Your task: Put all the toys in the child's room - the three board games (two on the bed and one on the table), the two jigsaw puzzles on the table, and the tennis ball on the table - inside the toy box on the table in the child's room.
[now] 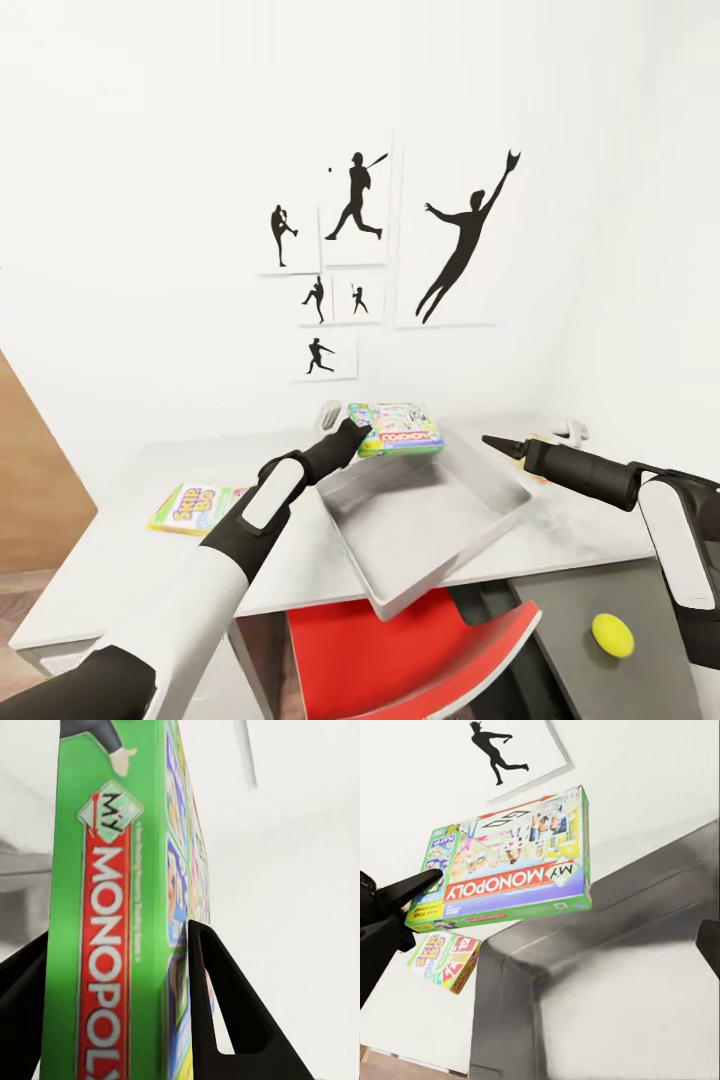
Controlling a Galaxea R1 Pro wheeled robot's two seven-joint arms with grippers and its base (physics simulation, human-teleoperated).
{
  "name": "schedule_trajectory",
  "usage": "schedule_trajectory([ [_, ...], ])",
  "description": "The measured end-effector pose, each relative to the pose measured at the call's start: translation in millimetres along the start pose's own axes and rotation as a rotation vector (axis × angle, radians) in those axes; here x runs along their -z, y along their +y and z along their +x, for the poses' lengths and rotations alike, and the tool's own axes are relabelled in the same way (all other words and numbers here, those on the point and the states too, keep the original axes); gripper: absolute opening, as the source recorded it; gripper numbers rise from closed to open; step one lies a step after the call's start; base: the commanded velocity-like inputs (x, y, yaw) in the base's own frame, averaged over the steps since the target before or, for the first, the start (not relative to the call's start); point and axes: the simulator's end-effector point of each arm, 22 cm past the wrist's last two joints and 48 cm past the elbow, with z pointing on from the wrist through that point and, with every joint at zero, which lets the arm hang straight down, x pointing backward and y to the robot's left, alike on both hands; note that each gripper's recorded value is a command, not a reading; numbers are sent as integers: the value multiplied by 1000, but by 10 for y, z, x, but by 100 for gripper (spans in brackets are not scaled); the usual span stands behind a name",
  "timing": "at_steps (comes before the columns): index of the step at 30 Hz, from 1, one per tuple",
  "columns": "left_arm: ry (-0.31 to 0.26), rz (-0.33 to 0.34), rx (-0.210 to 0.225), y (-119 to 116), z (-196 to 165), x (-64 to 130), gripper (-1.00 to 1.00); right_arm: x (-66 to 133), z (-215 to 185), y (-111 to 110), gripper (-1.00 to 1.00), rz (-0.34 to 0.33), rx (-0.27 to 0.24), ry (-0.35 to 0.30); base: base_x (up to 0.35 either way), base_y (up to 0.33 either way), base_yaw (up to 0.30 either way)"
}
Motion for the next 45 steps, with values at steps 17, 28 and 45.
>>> schedule_trajectory([
  [17,-5,17,3,66,21,54,-100,4,-5,-7,100,2,-1,-2,0,72,-94],
  [28,-10,23,0,61,5,72,-100,3,-3,17,100,-2,2,0,0,22,-164],
  [45,-25,22,-4,58,-31,97,-100,19,-24,45,100,-6,6,-4,0,2,-180],
])
